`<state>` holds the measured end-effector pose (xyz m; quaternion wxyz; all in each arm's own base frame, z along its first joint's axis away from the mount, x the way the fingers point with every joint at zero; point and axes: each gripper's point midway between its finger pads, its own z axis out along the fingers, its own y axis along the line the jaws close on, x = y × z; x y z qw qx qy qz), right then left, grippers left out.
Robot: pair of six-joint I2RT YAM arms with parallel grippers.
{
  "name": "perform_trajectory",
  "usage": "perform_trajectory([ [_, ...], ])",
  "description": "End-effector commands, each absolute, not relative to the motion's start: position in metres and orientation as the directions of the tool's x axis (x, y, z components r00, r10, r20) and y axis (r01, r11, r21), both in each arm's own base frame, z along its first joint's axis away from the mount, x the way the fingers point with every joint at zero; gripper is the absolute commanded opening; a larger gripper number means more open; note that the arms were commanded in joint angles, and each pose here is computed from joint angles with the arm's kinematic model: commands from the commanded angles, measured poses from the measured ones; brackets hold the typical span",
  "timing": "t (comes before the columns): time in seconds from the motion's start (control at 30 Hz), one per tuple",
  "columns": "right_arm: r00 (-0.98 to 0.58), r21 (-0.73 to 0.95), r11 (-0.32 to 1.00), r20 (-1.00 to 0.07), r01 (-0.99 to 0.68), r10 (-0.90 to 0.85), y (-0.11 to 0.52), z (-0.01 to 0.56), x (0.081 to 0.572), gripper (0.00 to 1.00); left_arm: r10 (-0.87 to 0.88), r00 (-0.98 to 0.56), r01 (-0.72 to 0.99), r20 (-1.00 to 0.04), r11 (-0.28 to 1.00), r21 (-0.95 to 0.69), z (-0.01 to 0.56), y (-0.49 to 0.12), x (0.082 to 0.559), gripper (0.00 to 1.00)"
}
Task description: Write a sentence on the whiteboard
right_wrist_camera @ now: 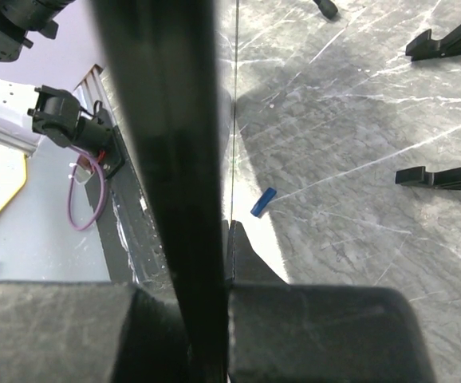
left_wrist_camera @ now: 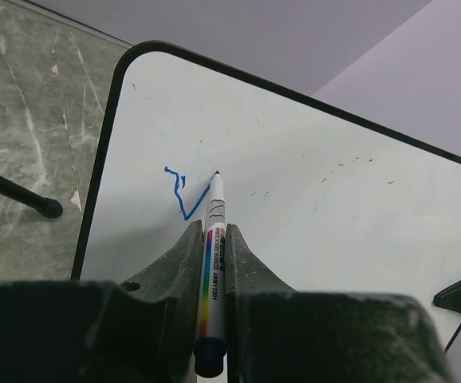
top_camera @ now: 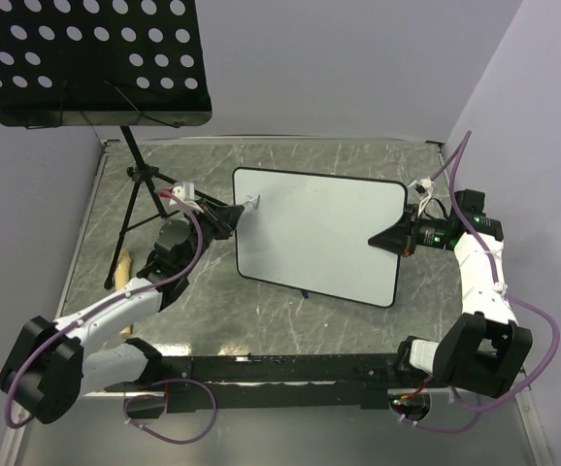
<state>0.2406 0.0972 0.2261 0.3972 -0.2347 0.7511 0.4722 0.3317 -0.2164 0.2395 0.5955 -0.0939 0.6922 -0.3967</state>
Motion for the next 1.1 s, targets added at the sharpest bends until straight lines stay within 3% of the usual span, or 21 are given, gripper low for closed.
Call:
perform_trajectory([
  [0.0, -0.412, 0.426, 0.265, -0.905, -0.865, 0.11, 0.114, 0.281, 0.234, 0.0, -0.606, -0.211, 0.387, -0.767, 0.669, -0.635, 0.265, -0.207, 0.322, 0.01],
  [0.53, -0.416, 0.43, 0.264, -0.903, -0.863, 0.11, 0.114, 0.28, 0.234, 0.0, -0.598, -0.249, 0.37, -0.762, 0.668, -0.646, 0.239, -0.188, 0.29, 0.01],
  [1.07, -0.418, 0.433, 0.265, -0.901, -0.862, 0.111, 0.114, 0.28, 0.235, 0.0, -0.596, -0.267, 0.363, -0.757, 0.666, -0.652, 0.23, -0.196, 0.298, 0.01],
])
